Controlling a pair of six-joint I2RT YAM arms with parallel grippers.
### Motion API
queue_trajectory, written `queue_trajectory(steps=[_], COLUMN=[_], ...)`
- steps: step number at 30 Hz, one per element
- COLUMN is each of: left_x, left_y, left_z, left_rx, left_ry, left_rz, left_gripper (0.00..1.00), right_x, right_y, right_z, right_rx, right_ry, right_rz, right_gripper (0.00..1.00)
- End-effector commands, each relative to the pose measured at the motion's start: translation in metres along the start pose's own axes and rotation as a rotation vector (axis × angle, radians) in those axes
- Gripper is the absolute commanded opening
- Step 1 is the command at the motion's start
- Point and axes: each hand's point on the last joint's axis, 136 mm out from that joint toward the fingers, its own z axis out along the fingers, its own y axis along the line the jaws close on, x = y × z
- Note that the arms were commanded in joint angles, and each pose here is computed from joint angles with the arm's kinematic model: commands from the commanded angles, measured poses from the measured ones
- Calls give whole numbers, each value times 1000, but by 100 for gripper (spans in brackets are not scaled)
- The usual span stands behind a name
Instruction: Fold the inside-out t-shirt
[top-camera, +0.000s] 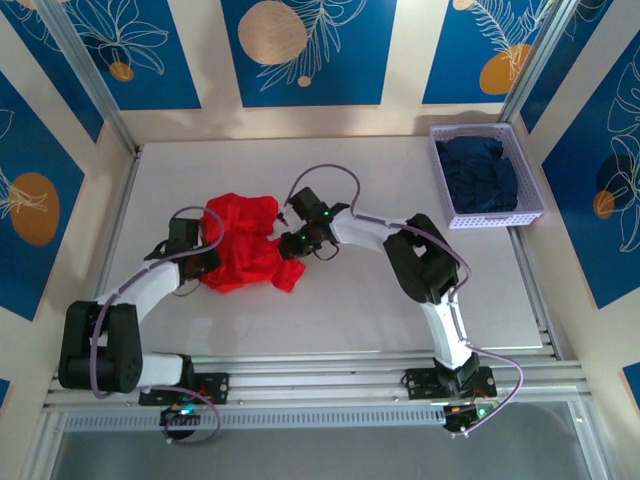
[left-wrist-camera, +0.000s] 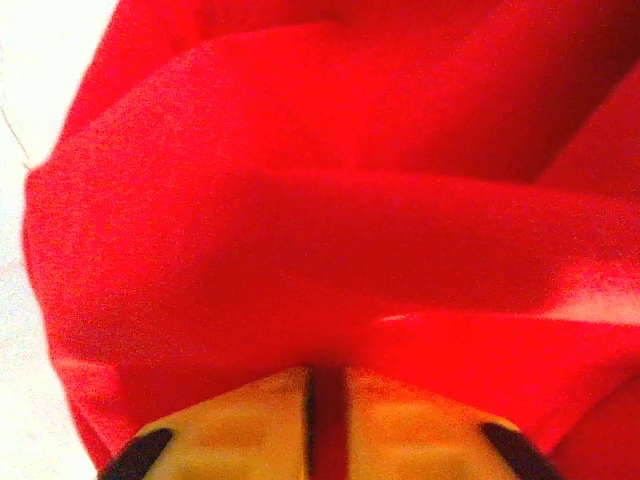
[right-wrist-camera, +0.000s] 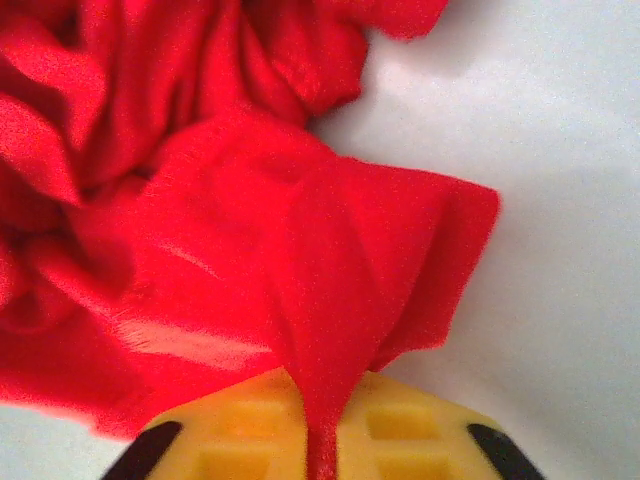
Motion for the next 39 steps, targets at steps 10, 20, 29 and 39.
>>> queue_trajectory(steps=[10,20,29,39], left_x=[-157,-113,-23,78], left_y=[-117,-167,-195,-212], left_z=[-271,-216,-148,-45], left_rx=[503,630,632,538], left_ry=[-646,-412,-234,72], left_rz=[2,109,373,545], left_gripper=[0,40,75,77], right_x=[-95,-104,-106,-94], right_y=[81,122,105,23], right_z=[-367,-413,-380,-407], right_rx=[-129,-196,-210,78], right_ry=[-797,-823,-711,-779], right_rz=[-164,-240,-168,-37], right_gripper=[3,2,2,3])
